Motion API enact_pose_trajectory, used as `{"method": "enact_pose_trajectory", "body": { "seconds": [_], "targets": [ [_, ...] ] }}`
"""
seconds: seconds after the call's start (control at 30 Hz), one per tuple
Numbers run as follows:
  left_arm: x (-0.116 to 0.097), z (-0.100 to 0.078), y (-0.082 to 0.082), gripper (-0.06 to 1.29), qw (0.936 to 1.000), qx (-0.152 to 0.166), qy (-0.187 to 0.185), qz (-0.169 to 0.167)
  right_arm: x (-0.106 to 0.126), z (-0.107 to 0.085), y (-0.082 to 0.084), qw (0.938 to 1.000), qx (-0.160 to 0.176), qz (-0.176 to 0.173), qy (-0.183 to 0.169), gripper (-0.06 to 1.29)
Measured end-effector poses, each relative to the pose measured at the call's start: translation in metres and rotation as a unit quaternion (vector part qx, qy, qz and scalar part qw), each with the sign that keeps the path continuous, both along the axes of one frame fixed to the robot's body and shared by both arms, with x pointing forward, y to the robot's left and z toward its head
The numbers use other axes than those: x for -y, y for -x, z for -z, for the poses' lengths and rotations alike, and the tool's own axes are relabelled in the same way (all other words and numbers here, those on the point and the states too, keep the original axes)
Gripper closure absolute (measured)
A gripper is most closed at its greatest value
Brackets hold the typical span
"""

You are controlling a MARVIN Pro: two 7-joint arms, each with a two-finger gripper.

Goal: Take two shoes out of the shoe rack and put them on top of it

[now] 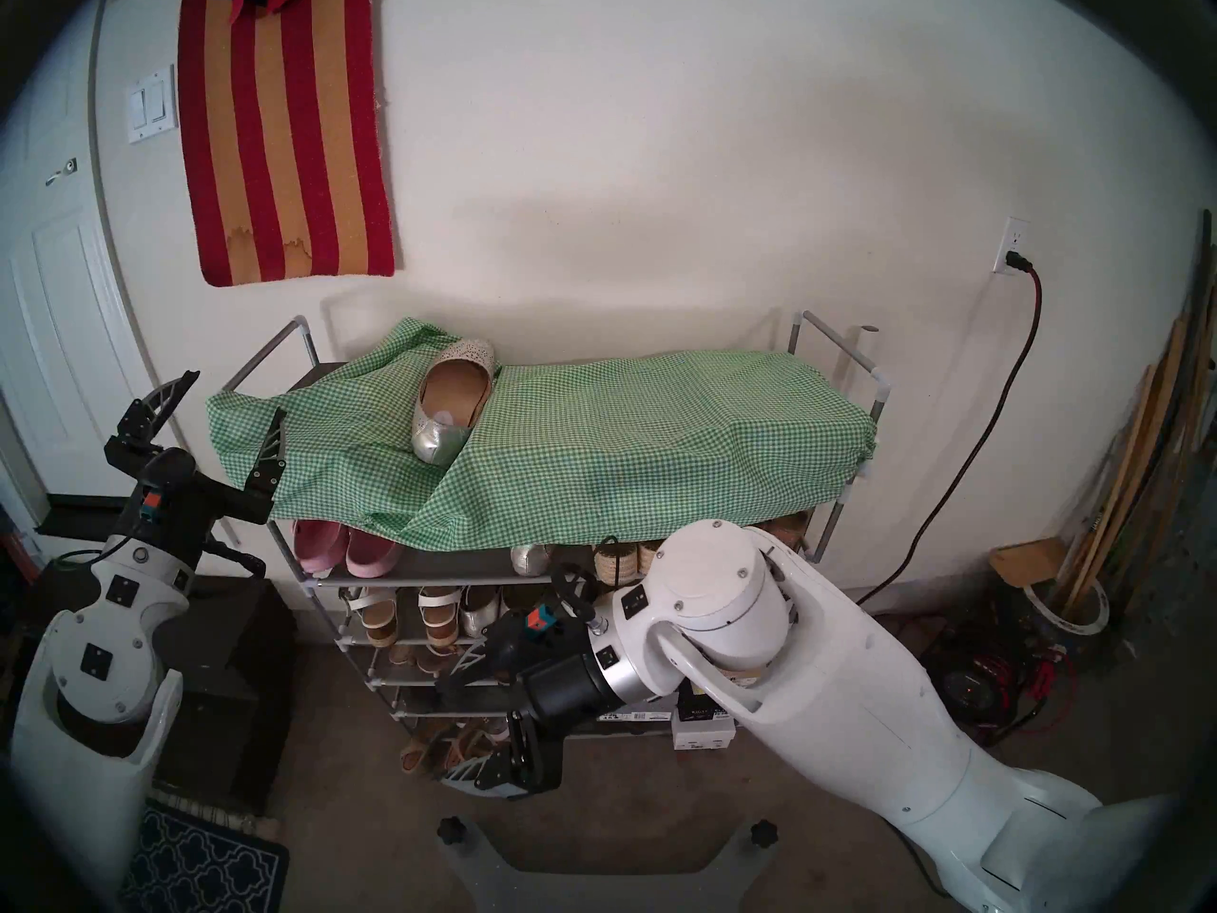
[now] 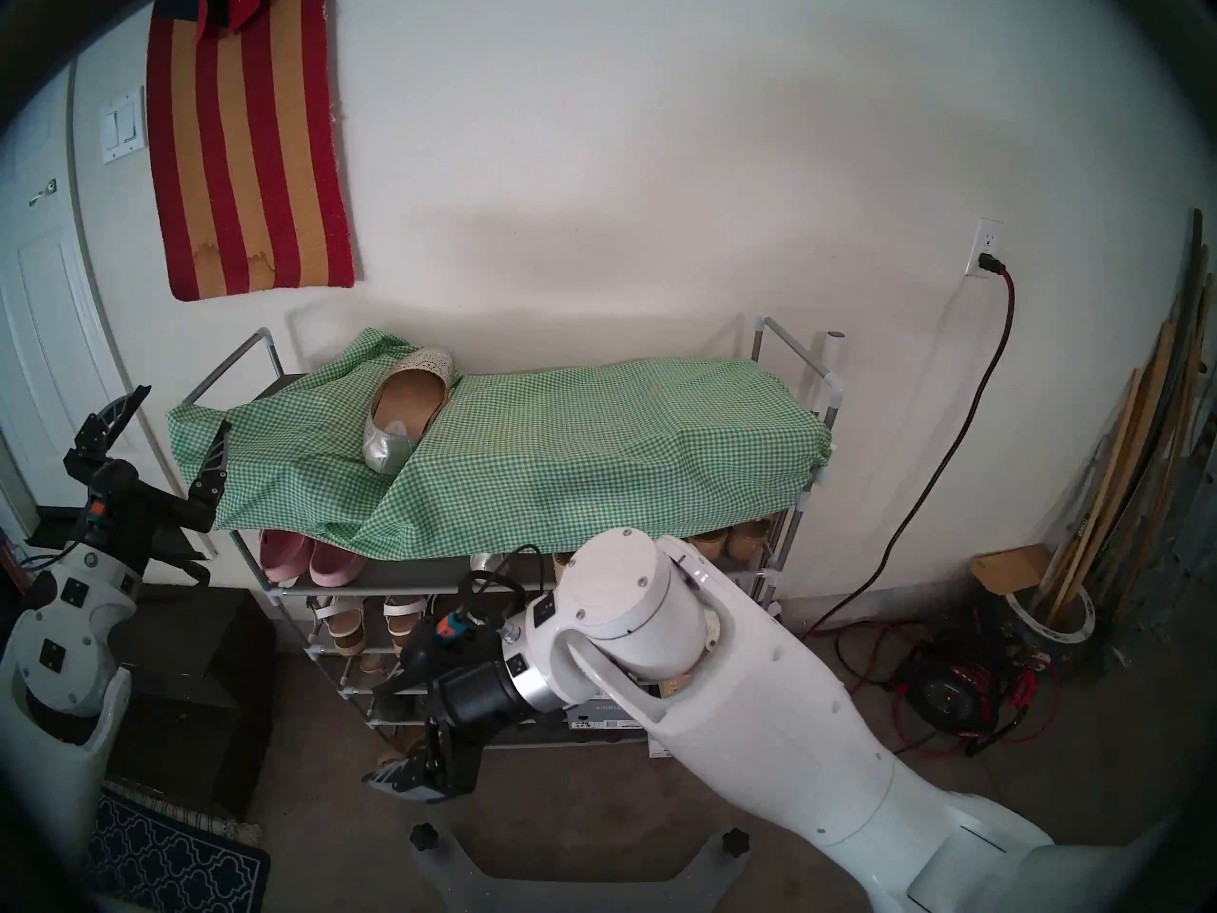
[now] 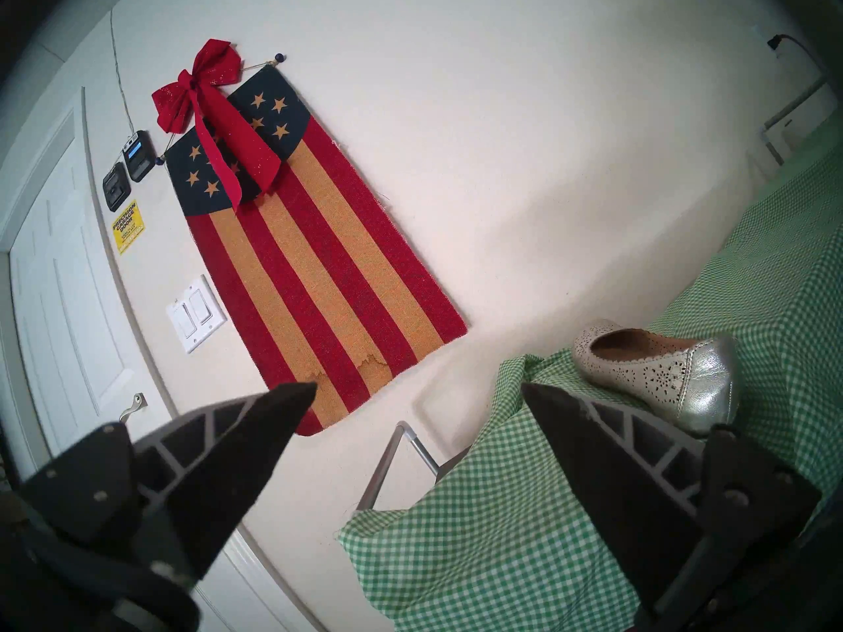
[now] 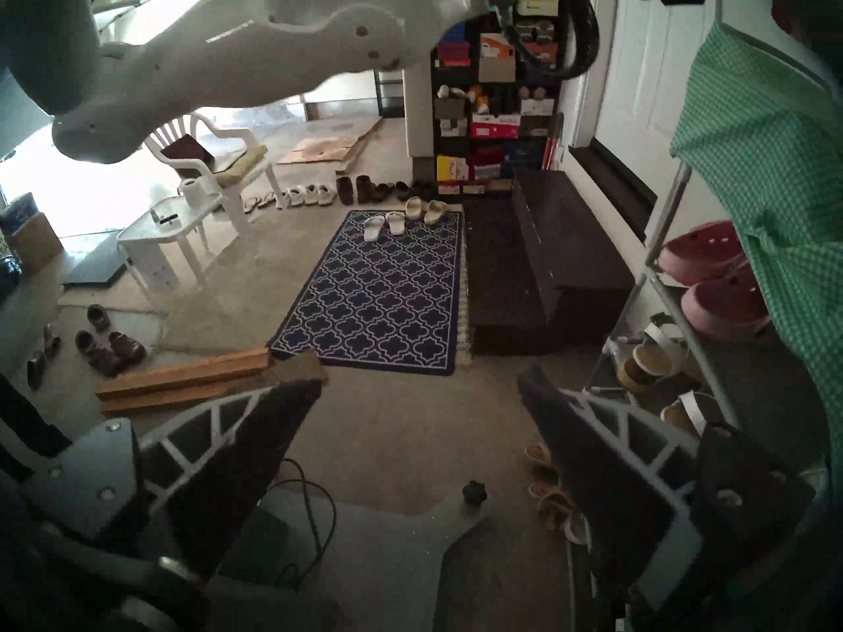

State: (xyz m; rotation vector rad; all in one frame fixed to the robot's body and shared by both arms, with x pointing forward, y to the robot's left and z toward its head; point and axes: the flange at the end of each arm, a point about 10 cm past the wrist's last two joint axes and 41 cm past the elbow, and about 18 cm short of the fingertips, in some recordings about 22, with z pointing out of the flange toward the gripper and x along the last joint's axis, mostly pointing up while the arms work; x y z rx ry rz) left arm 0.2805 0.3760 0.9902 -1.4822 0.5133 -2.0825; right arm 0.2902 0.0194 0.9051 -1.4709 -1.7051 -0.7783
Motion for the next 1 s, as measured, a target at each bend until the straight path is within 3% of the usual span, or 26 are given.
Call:
{"method": "enact_pose_trajectory", "body": {
  "seconds": [0.53, 0.9, 1.0],
  "targets": [
    [0.0, 0.0, 0.0, -0.03, 1.0, -0.001, 0.0, 0.002, -0.023, 0.018, -0.025, 0.9946, 0.078, -0.006, 0.068, -0.01],
    [0.0, 0.0, 0.0, -0.03, 1.0, -0.001, 0.0, 0.002, 0.002, 0.006, -0.074, 0.9892, 0.11, 0.047, 0.085, -0.01],
    [0.0, 0.0, 0.0, -0.03, 1.0, -0.001, 0.0, 0.002, 0.007, 0.005, -0.081, 0.9884, 0.112, 0.053, 0.088, -0.01]
  ]
}}
